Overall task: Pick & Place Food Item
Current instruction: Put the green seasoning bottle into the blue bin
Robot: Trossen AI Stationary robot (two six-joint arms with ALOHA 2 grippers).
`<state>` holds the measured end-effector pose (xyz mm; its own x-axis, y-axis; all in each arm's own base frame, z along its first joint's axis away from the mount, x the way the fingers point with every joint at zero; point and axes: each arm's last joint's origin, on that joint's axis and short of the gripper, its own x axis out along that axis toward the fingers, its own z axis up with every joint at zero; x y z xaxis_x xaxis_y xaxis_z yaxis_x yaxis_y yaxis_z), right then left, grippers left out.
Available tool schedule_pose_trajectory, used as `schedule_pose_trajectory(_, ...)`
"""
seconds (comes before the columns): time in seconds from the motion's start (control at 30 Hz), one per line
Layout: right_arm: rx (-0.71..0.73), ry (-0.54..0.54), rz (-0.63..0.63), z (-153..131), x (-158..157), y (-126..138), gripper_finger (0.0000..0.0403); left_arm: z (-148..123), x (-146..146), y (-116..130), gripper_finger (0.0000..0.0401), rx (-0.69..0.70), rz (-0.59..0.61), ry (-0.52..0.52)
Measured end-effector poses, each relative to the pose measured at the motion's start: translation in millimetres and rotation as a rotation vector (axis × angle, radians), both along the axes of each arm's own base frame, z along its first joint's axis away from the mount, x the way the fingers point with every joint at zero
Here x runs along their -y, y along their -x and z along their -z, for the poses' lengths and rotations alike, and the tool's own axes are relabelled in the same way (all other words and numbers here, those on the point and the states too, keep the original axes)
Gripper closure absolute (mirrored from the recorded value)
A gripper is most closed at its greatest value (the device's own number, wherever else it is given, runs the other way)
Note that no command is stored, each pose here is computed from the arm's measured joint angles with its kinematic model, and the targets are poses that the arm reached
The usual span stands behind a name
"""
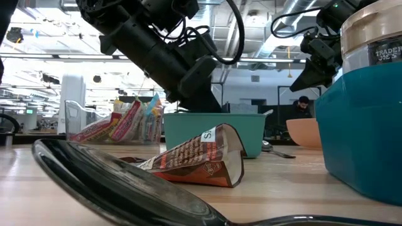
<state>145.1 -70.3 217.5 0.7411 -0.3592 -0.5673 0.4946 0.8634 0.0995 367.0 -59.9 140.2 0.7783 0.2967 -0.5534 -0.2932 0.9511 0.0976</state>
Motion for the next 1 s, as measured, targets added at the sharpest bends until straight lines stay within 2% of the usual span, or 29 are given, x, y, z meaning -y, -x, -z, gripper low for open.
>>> schedule_pose_trajectory(0.63,0.000,0.000,0.000,0.0,-0.1,0.0,0.0403,-11.2,3.0,-7.2,0.0398,0.141,0.003,0.028)
schedule_pose_trajectory(0.9,-0.003,-0.001,0.000,0.3,-0.1,0.2,0.0403,-12.3,4.3,-6.9,0.0400,0.145,0.007,0.030)
schedule_pose_trajectory(1.0,-0.004,-0.002,0.000,0.3,-0.1,0.2,0.0403,-20.6,4.7,-5.7,0.0400,0.166,0.009,0.034)
